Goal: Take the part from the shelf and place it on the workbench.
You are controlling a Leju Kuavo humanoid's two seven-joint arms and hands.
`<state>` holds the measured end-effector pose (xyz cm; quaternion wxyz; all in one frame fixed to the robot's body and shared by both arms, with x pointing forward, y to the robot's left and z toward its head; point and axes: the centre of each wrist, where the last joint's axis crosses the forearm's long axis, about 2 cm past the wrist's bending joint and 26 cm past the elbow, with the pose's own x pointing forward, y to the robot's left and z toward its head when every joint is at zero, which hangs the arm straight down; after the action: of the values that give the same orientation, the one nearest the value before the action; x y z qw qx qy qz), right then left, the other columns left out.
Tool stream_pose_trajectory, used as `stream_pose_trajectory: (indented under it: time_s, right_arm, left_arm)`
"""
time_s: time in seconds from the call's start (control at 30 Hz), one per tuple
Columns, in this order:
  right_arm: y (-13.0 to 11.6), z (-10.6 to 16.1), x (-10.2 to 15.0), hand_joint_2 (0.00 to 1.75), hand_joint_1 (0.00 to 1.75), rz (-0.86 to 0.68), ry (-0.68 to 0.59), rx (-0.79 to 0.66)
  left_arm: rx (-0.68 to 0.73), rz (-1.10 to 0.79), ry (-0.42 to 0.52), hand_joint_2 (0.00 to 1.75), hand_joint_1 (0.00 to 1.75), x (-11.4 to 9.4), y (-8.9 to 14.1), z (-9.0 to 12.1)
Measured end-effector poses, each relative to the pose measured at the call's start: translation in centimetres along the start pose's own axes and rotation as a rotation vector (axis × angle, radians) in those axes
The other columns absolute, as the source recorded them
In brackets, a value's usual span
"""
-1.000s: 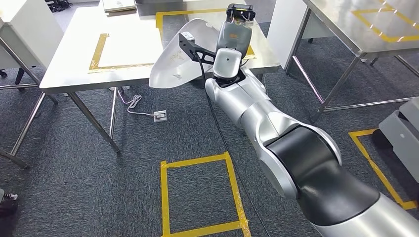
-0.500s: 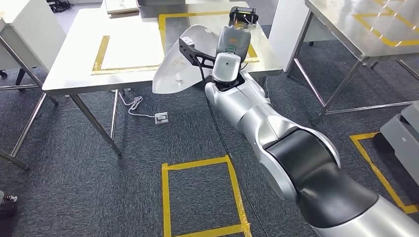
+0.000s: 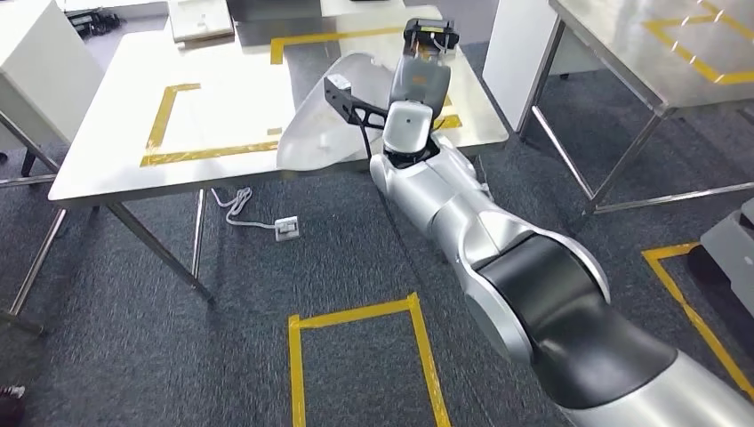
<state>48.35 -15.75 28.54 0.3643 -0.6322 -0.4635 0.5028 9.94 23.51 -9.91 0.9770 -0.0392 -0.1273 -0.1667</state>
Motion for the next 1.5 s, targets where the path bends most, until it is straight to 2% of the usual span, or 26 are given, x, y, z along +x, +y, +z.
stream_pose_trajectory:
  time_s: [0.3, 0.47, 0.83, 1.0, 1.5]
  right_arm:
    - [0.8, 0.4, 0.1, 1.75, 1.75, 0.000, -0.003, 0.018]
    - [-0.3, -0.1, 0.0, 1.75, 1.75, -0.003, 0.001, -0.012]
    - [3.1, 1.1, -0.8, 1.75, 1.75, 0.022, 0.008, 0.065]
    - [0.3, -0.2, -0.8, 1.75, 1.75, 0.012, 0.012, 0.001]
    - [0.8, 0.2, -0.4, 1.75, 1.75, 0.011, 0.005, 0.014]
  left_arm:
    - [-0.005, -0.009, 0.016, 1.75, 0.00, -0.5, -0.2, 0.0]
    - [0.002, -0.012, 0.010, 1.75, 0.00, 0.2, 0.1, 0.0]
    - [-0.013, -0.009, 0.023, 1.75, 0.00, -0.5, -0.7, 0.0]
    - [-0.005, -0.012, -0.003, 1.75, 0.00, 0.4, -0.3, 0.0]
    - [-0.007, -0.018, -0.022, 1.75, 0.00, 0.5, -0.4, 0.0]
